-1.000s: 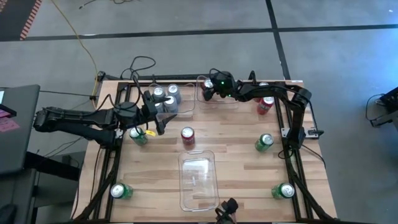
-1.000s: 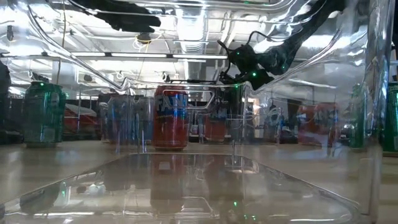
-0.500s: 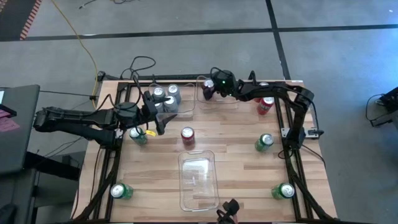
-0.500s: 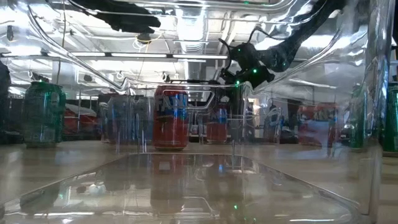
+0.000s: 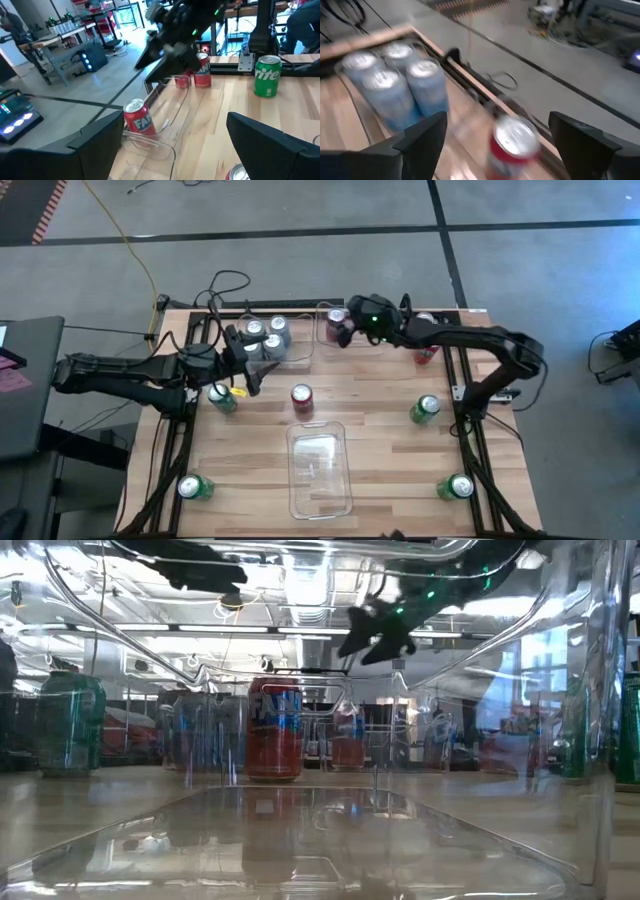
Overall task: Sort soda cans
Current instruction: Put the top right red soda can into the top right transparent bin
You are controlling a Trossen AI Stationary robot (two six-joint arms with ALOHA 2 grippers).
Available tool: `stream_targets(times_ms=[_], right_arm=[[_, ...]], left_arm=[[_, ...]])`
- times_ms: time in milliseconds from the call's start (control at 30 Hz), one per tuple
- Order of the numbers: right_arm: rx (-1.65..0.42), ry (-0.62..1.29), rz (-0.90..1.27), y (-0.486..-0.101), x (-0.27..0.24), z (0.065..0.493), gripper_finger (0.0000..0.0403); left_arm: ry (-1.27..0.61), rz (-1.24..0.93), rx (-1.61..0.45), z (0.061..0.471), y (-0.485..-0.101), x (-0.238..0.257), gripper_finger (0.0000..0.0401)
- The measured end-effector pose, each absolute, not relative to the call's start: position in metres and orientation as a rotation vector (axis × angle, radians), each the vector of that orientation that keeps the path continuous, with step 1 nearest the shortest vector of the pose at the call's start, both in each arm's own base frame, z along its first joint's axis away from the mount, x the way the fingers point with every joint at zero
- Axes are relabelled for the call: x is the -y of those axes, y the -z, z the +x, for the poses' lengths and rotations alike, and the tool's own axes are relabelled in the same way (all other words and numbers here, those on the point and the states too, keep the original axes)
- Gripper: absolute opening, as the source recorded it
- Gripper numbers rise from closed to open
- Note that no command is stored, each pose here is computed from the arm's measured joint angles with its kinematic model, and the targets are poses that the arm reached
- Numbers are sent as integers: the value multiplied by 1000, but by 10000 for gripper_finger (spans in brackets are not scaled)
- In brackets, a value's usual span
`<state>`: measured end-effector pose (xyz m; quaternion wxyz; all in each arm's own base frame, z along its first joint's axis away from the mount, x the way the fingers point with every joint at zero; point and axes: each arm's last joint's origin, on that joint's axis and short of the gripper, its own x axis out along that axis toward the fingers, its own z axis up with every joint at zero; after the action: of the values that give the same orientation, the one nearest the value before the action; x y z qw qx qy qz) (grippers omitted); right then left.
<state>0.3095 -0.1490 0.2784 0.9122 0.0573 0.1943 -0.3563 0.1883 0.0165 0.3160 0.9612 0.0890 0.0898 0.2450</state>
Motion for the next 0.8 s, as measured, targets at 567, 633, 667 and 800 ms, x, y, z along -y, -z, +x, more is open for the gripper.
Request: stream_targets(times_ms=[567, 633, 667, 800], right_arm=[[-895, 1075, 491, -288, 153, 188, 363], [-902, 1126, 496, -287, 159, 182, 363], [-901, 1154, 498, -287, 162, 179, 363], [-919, 1231, 534, -282, 178, 169, 363]], left_arm=[[-489, 126, -141, 189, -319, -16, 345], [-490, 121, -138, 189, -319, -16, 345], [-489, 118, -137, 189, -319, -16, 345], [-482, 115, -137, 189, -319, -15, 345]])
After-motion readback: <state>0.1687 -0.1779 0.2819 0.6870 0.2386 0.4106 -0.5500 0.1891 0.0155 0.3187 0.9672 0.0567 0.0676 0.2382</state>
